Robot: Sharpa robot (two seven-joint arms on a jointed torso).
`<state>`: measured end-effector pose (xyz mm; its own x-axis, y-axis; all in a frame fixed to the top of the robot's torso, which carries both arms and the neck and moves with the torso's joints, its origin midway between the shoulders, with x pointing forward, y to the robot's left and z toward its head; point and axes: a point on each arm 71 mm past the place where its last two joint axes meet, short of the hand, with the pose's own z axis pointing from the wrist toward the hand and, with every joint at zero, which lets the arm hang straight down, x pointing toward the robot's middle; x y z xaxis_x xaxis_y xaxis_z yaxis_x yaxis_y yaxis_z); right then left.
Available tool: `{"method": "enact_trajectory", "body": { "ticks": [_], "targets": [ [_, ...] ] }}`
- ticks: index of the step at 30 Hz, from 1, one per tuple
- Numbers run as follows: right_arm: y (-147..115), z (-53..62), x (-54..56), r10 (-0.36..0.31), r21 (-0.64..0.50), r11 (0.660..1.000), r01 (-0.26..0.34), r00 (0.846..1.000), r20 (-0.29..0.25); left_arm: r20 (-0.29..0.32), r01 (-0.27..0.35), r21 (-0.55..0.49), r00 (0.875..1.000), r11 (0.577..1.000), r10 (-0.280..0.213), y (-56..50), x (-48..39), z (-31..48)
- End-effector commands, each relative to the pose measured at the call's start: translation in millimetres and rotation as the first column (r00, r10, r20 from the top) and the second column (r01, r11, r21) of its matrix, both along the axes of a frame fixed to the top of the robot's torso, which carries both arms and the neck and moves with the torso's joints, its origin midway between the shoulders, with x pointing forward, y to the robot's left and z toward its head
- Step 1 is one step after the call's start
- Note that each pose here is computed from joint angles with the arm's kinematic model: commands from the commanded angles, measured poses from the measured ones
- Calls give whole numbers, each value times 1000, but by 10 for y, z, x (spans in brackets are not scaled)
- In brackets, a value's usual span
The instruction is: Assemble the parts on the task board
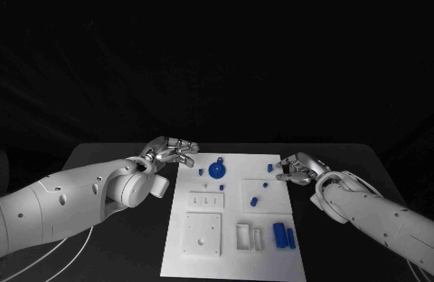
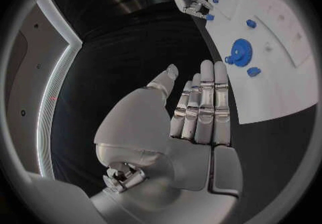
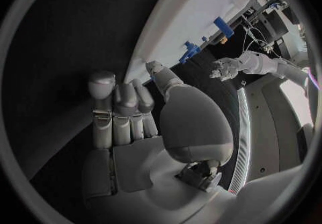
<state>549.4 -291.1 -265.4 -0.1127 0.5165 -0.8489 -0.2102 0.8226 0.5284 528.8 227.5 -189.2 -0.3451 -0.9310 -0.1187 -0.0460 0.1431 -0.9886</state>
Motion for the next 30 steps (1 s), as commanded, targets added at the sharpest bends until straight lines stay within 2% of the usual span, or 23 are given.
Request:
{"method": "enact_trajectory", "body": {
  "ticks": [1, 14, 30],
  "targets": [
    [19, -29, 9, 4, 6, 1000, -4, 1000, -2, 6, 33, -9, 999, 999, -33, -41, -6, 9],
    [136, -75, 40, 4, 21, 1000, -3, 1000, -10, 0, 44, -9, 999, 999, -44, -68, -7, 4],
    [226, -79, 49, 19, 32, 999, -19, 1000, -14, -4, 53, -7, 999, 999, -53, -88, -5, 0]
  ]
}}
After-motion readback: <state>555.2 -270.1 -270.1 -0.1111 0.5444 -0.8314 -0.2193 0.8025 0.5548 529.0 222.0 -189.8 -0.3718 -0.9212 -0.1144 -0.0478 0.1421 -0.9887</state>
